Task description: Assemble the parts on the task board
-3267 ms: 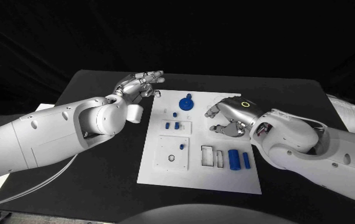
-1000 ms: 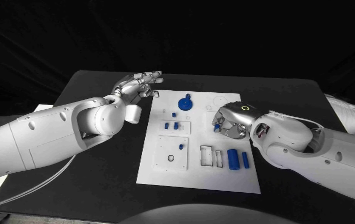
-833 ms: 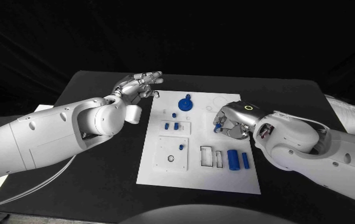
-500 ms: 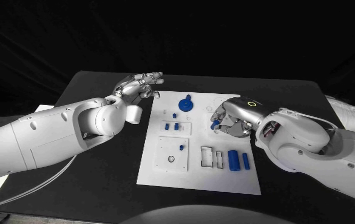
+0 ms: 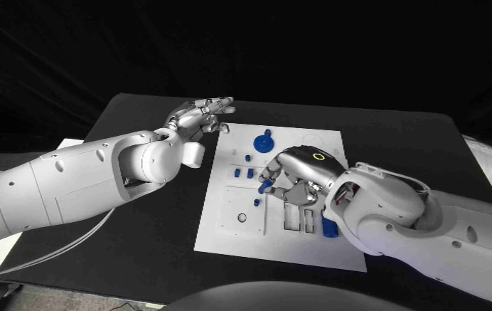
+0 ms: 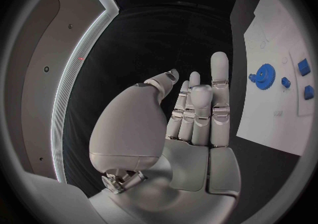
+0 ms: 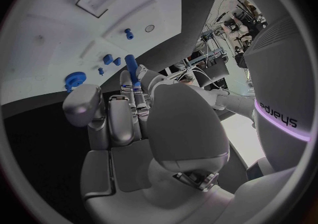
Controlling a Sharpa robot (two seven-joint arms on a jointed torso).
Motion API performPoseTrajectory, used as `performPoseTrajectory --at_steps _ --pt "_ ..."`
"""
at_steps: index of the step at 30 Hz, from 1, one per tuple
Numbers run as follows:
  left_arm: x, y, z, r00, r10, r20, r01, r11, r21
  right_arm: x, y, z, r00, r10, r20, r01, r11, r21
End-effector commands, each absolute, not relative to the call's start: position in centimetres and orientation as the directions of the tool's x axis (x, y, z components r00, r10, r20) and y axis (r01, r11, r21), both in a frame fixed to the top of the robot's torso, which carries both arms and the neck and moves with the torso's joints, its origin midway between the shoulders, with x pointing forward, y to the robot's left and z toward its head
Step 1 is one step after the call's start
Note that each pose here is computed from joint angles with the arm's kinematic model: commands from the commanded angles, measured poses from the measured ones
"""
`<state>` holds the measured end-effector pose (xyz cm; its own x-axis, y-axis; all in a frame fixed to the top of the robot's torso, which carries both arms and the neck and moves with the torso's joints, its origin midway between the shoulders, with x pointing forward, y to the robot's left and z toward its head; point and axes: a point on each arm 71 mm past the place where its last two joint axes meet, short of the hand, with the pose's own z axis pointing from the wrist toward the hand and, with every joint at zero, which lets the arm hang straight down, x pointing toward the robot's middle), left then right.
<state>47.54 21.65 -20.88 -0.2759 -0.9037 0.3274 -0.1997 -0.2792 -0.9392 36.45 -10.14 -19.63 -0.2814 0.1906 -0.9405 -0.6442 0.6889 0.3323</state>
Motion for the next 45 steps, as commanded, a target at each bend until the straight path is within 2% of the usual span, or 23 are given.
performPoseTrajectory --at_steps 1,8,18,34,45 --pt "47.5 21.3 -20.8 -0.300 -0.893 0.336 -0.196 -0.287 -0.938 36.0 -9.0 -20.4 -0.303 0.191 -0.934 -0.684 0.639 0.353" --pt "47.5 21.2 -20.7 -0.302 -0.891 0.338 -0.197 -0.288 -0.937 35.5 -7.5 -22.6 -0.351 0.169 -0.921 -0.697 0.610 0.377" --pt "47.5 21.0 -20.8 -0.306 -0.890 0.339 -0.198 -0.289 -0.937 35.5 -6.8 -24.2 -0.385 0.122 -0.915 -0.698 0.610 0.375" --pt "47.5 21.0 -20.8 -0.308 -0.888 0.341 -0.201 -0.289 -0.936 35.5 -6.2 -25.2 -0.405 0.086 -0.910 -0.699 0.612 0.369" --pt "47.5 21.0 -20.8 -0.309 -0.888 0.341 -0.202 -0.289 -0.936 35.5 -6.0 -25.5 -0.380 0.033 -0.924 -0.707 0.634 0.314"
